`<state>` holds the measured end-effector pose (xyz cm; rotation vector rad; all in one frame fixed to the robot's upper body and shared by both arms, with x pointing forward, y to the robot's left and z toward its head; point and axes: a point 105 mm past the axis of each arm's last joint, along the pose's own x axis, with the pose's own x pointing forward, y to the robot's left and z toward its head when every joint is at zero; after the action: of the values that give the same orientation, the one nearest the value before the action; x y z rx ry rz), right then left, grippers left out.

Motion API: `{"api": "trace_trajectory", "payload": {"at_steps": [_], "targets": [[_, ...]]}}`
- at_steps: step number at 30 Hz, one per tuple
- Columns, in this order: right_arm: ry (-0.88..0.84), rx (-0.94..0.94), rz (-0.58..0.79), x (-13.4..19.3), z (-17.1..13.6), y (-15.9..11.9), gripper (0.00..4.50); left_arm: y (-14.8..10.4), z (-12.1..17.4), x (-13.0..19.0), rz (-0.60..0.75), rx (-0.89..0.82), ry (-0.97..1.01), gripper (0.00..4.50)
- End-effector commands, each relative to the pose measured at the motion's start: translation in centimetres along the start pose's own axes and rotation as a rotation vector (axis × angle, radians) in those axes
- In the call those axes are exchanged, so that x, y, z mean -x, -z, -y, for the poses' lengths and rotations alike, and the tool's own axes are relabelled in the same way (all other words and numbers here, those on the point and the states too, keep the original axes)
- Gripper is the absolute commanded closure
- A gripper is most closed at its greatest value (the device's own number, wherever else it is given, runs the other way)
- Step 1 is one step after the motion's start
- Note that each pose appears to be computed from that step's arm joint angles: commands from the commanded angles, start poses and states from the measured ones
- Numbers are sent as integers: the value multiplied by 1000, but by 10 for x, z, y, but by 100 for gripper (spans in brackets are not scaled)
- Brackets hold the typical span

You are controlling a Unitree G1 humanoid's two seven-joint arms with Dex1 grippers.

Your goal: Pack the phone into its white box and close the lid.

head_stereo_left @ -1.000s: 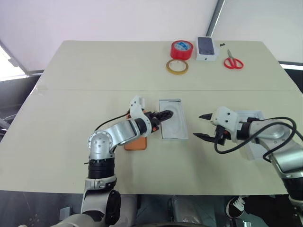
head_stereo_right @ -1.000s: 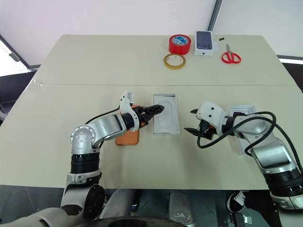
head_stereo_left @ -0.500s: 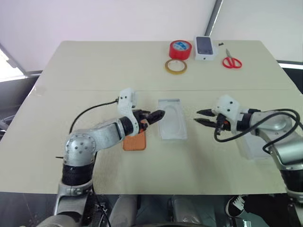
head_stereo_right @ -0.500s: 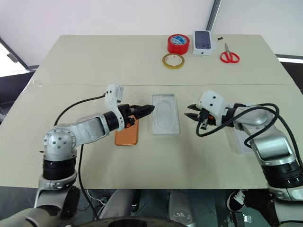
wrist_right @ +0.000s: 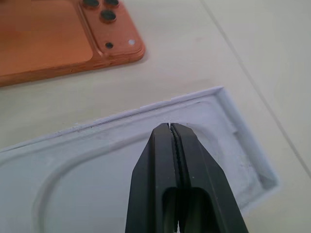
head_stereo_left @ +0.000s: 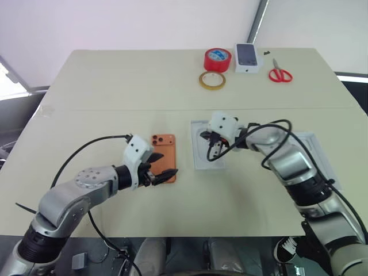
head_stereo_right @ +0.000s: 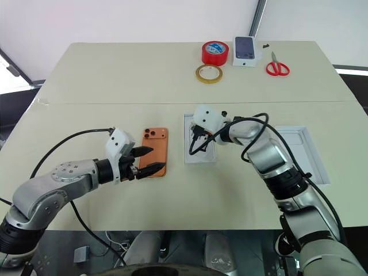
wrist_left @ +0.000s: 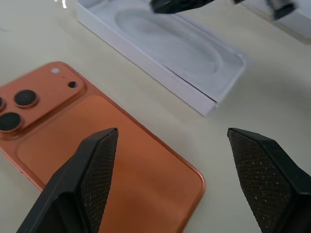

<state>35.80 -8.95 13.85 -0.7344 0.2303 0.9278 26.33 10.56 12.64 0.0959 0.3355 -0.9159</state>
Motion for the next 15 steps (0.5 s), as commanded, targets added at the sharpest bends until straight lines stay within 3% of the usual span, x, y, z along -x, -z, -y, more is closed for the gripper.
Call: {"api": "trace_trajectory", "payload": {"at_steps": [1, 15], "targets": [[63, 46, -22, -9, 14, 0, 447, -8, 8, 5, 37, -49, 26, 70], [232, 162, -34, -37, 37, 7, 447, -4, 23, 4, 49, -12, 28, 70]]}}
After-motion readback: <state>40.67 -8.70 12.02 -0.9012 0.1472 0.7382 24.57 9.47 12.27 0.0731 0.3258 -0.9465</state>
